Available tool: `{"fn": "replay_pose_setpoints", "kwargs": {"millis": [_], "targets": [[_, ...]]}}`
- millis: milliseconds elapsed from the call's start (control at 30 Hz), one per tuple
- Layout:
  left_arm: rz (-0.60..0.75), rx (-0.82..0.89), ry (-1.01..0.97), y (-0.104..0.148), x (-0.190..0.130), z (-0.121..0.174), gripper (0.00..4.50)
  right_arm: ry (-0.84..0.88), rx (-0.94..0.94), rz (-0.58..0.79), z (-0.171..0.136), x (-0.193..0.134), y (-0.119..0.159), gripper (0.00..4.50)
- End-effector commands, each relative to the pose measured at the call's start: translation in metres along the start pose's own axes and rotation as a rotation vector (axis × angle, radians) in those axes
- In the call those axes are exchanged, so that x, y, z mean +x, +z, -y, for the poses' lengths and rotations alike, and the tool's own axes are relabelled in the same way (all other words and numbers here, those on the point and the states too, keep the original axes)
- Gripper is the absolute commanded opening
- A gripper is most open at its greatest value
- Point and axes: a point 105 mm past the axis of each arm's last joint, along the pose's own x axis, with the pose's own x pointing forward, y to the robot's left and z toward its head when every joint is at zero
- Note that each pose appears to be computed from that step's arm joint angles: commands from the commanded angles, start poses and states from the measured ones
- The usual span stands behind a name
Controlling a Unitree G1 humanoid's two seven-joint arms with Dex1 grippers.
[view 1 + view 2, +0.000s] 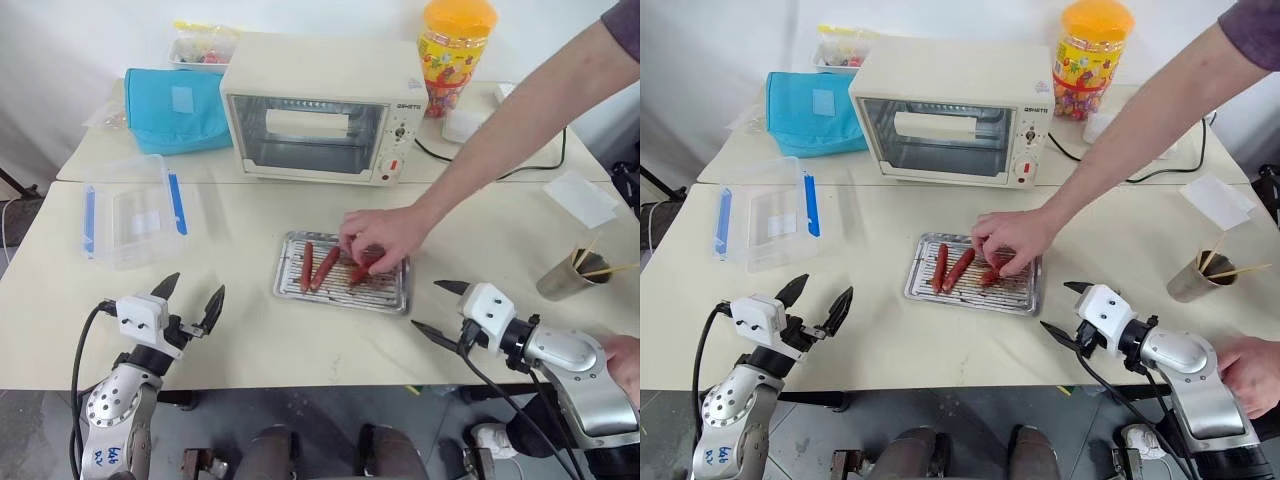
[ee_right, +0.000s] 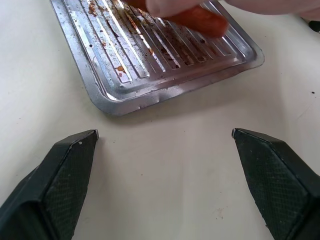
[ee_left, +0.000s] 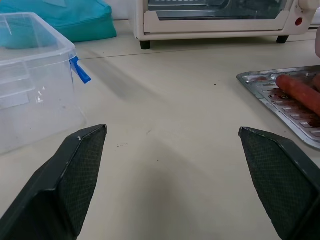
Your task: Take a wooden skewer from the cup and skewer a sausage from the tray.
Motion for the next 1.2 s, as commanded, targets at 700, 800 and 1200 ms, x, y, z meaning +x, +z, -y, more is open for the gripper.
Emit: {"fn": "replay_pose_setpoints", "kwargs": {"millis": [700,800,1200], "targets": [[0.002,0.032,-0.079,0.013,-0.018,-0.004,4.49,0.093,0.103,0.213,-0.026,-0.01,0.017,4.5],[-0.023,0.015,-0.117,0.012,-0.028,-0.005,4.49,0.176,0.054,0.217,-0.04,-0.019,0.013,4.5],[-0.117,-0.063,-0.241,0.01,-0.068,-0.002,4.49,0.064,0.191,0.259,-0.037,-0.026,0.004,4.5]]}}
